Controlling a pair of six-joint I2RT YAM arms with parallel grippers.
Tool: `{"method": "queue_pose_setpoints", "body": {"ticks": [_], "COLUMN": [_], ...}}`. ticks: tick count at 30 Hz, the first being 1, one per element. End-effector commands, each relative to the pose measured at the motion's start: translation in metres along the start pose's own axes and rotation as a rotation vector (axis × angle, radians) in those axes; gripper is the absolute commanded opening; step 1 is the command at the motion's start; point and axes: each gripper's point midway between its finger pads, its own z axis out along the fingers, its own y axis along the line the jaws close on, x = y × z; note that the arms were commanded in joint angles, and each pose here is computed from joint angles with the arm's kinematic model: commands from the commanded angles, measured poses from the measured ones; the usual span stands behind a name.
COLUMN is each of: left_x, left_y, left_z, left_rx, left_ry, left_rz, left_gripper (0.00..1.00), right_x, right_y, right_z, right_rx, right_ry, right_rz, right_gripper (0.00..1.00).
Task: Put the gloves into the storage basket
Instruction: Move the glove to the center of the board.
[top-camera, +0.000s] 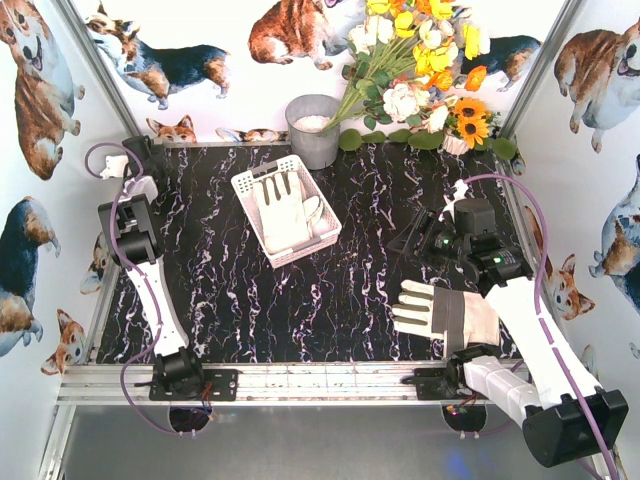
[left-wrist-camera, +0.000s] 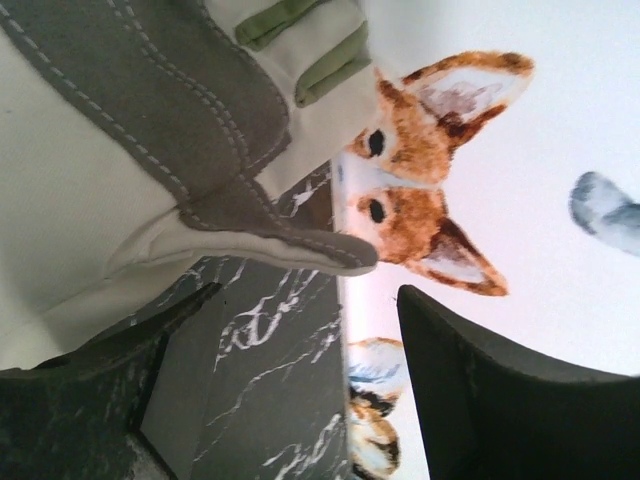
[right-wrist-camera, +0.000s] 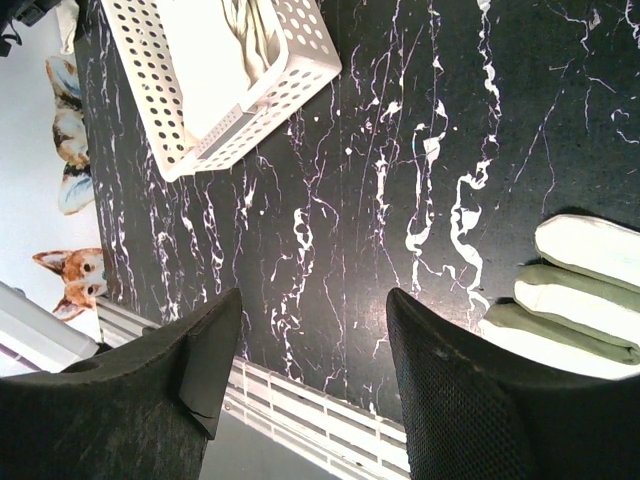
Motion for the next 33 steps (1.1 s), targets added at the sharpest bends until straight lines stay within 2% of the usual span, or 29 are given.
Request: {"method": "queue_pose_setpoints", "body": {"ticks": [1, 15, 19, 20, 26, 29, 30, 33], "left_x": [-0.021, -0.016, -0.018, -0.018, -0.013, -0.011, -0.010, -0.006], "left_y": [-0.038, -0.007, -0.005, -0.004, -0.004, -0.008, -0.008, -0.008], "left_z": [0.001, 0.025, 0.030, 0.031, 0.032, 0.026, 0.024, 0.014], "left_rx": [0.133, 0.061, 0.063, 0.059, 0.063, 0.082, 0.091, 0.102], "left_ry": [-0.070, -0.079, -0.092, -0.090, -0.073, -0.058, -0.054, -0.037], "left_rz": [-0.119, -0.344, -0.392, -0.394, -0.407, -0.411, -0.415, -0.419], "left_gripper": [0.67, 0.67, 0.64, 0.60, 0.21, 0.06, 0.01, 0.00], "right_x": [-0.014, -0.017, -0.017, -0.017, -0.017, -0.017, -0.017, -0.017], "right_y": [0.015, 0.015, 0.015, 0.014, 0.013, 0.013, 0.013, 0.014], "right_z": [0.000, 0.006, 0.007, 0.008, 0.009, 0.009, 0.009, 0.008], "right_rx": [-0.058, -0.052, -0.051, -0.050, -0.047, -0.046, -0.047, -0.050], "right_ry": [-0.045, -0.034, -0.031, -0.032, -0.034, -0.034, -0.034, -0.035], "right_rz": [-0.009, 0.005, 0.012, 0.015, 0.016, 0.015, 0.013, 0.008], "right_gripper": [0.61, 0.61, 0.61, 0.61, 0.61, 0.61, 0.61, 0.61]}}
